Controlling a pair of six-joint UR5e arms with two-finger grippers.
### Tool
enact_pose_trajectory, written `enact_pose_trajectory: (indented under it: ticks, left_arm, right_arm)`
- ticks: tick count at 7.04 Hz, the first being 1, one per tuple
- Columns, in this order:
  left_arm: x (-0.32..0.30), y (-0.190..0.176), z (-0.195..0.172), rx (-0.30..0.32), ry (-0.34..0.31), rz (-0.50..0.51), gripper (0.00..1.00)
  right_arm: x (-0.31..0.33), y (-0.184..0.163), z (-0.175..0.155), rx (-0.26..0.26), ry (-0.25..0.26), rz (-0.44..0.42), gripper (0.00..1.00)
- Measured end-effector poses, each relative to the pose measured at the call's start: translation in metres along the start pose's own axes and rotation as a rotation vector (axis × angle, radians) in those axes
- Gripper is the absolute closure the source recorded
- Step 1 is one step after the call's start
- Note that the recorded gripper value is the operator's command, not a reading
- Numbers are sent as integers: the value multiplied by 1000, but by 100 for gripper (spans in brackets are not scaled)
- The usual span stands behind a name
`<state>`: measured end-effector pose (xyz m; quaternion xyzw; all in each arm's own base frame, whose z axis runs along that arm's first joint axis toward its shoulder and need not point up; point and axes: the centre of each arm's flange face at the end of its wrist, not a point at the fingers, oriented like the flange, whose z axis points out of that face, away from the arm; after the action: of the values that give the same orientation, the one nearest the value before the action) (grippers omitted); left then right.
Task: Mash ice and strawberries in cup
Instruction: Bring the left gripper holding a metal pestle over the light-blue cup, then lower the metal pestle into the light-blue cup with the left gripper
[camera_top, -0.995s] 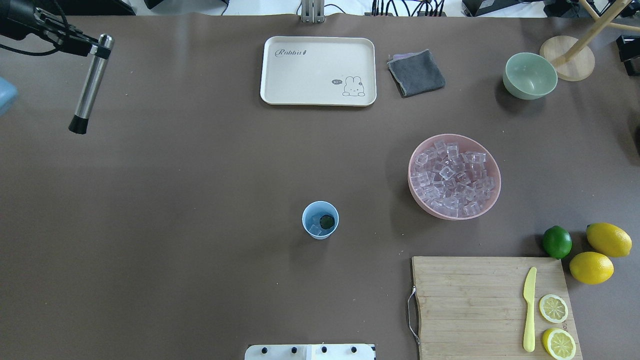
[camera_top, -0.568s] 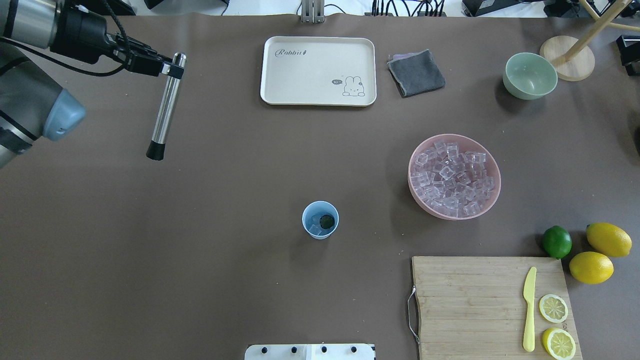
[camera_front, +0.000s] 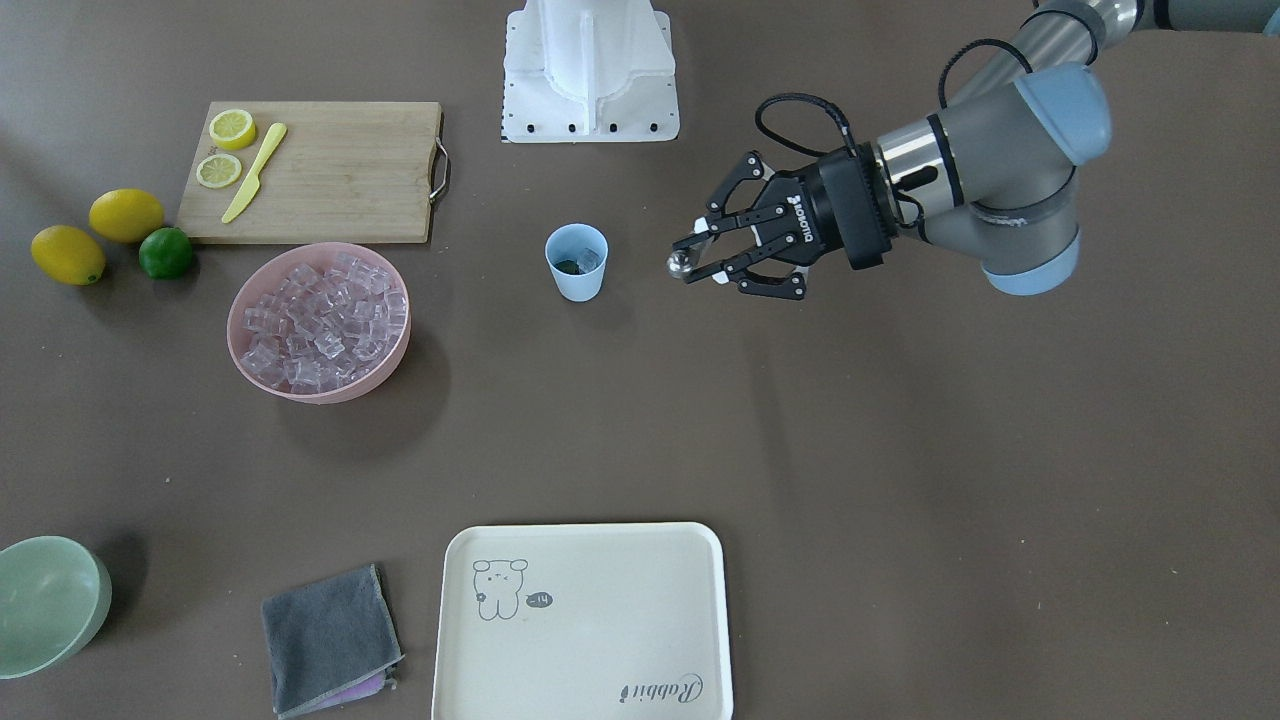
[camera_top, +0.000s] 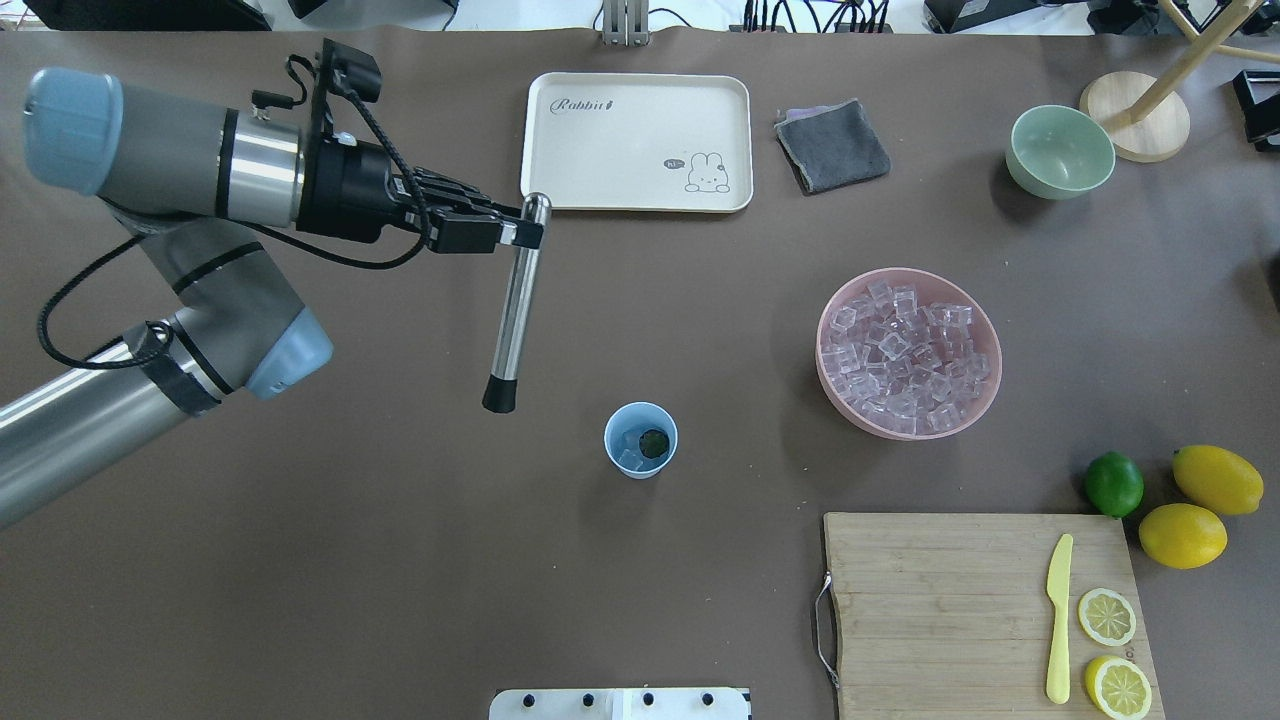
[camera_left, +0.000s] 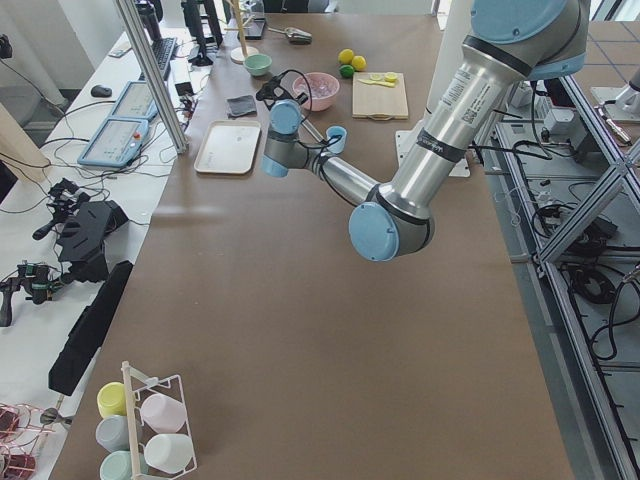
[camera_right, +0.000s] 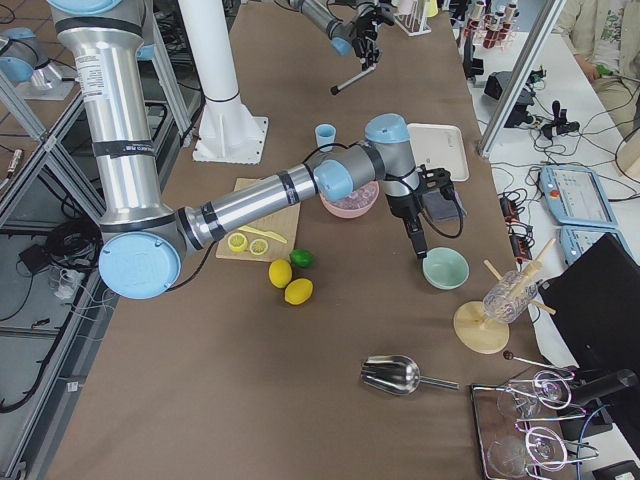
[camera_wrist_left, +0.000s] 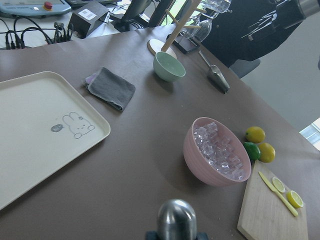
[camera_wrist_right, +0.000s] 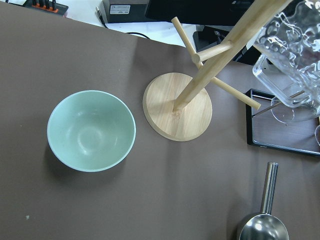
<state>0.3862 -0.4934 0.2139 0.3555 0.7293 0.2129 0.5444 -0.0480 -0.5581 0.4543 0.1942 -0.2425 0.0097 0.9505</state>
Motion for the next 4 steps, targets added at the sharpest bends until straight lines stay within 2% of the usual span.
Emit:
enact_pose_trajectory:
  ticks: [2,4]
  left_arm:
    - [23,0,21,42,63,-14,100]
    - [22,1,21,92,62,-4,100]
  right_arm:
    - [4,0,4,-6,6,6,0]
    - [6,-1,4,-2,14,9,0]
